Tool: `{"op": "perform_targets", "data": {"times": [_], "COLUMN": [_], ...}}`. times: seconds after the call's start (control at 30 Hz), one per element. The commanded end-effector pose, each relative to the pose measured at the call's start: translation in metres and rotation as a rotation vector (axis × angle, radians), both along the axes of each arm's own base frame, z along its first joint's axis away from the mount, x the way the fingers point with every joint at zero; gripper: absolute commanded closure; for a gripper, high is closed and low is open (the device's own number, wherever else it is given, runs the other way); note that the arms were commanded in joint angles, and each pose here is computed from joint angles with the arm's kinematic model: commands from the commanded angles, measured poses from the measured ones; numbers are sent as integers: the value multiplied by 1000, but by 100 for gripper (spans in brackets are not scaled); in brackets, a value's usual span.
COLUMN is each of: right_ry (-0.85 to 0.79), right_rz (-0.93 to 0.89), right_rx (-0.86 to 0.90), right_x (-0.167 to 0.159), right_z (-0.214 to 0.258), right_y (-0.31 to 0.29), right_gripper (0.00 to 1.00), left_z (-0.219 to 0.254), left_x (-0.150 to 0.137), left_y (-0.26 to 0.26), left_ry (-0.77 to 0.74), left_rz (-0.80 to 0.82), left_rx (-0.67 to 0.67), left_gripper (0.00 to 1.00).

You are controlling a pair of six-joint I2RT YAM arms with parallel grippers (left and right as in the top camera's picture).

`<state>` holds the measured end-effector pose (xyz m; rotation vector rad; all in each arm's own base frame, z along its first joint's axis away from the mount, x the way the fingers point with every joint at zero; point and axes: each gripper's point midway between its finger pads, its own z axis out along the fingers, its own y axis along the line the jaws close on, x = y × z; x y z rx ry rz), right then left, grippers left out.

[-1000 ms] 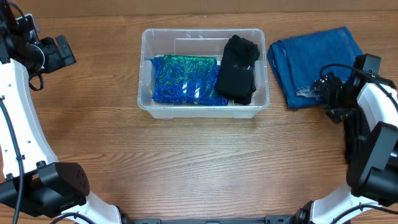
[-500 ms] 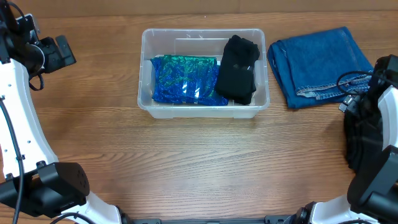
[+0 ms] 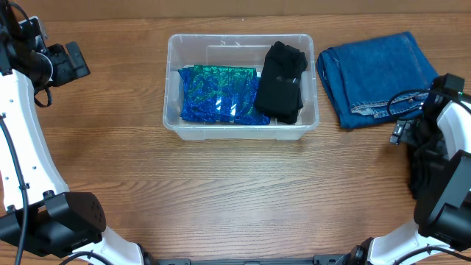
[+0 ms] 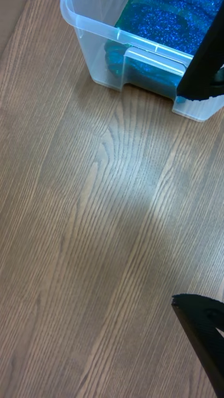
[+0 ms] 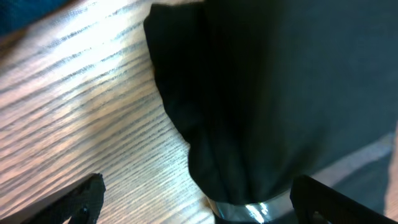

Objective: Pack container
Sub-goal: 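Reach the right gripper to the black cloth beside the jeans and grasp it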

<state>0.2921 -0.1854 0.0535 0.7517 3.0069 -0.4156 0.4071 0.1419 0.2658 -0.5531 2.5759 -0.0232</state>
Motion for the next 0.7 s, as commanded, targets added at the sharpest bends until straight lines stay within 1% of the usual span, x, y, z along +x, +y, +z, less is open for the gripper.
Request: {"op": "perform_targets", "data": {"times": [0.0,0.23,0.27,0.33,0.37,0.4,0.43,0.47,0.5,0.53,0.67], "right_ry": [-8,5,-3,-12,-15,-21,-31,-40,-43,-44,-47], "right_rz": [-15,-113,-137,-153,-163,-180,-211,-241,-264,-282,-351], "right_rx": [4,12,12,9,8,6,3,0,0,1,4], "right_x": [-2,-21,-23,-23,-22,-22,-21,-21,-22,-22,-20], "right_z": [-5,-23,-24,-25,-25,-25,-25,-24,-24,-24,-6], "right_y": [-6,-29,-32,-34,-34,-34,-34,-35,-34,-34,-35], "right_gripper": [0,0,3,14,23,38,58,73,94,96,96], "left_z": [5,5,5,5,5,5,5,5,5,5,5], "left_x": [-1,-1,-1,-1,-1,-1,-1,-1,-1,-1,-1], "left_y": [-5,-5,-5,-5,-5,-5,-5,-5,-5,-5,-5], "left_ry": [-11,-11,-11,-11,-11,-11,-11,-11,-11,-11,-11], "left_rz": [-24,-24,-23,-23,-23,-24,-23,-24,-24,-23,-23], "left_rx": [5,5,6,6,5,5,6,5,5,5,6], "left_gripper": [0,0,0,0,0,0,0,0,0,0,0]}}
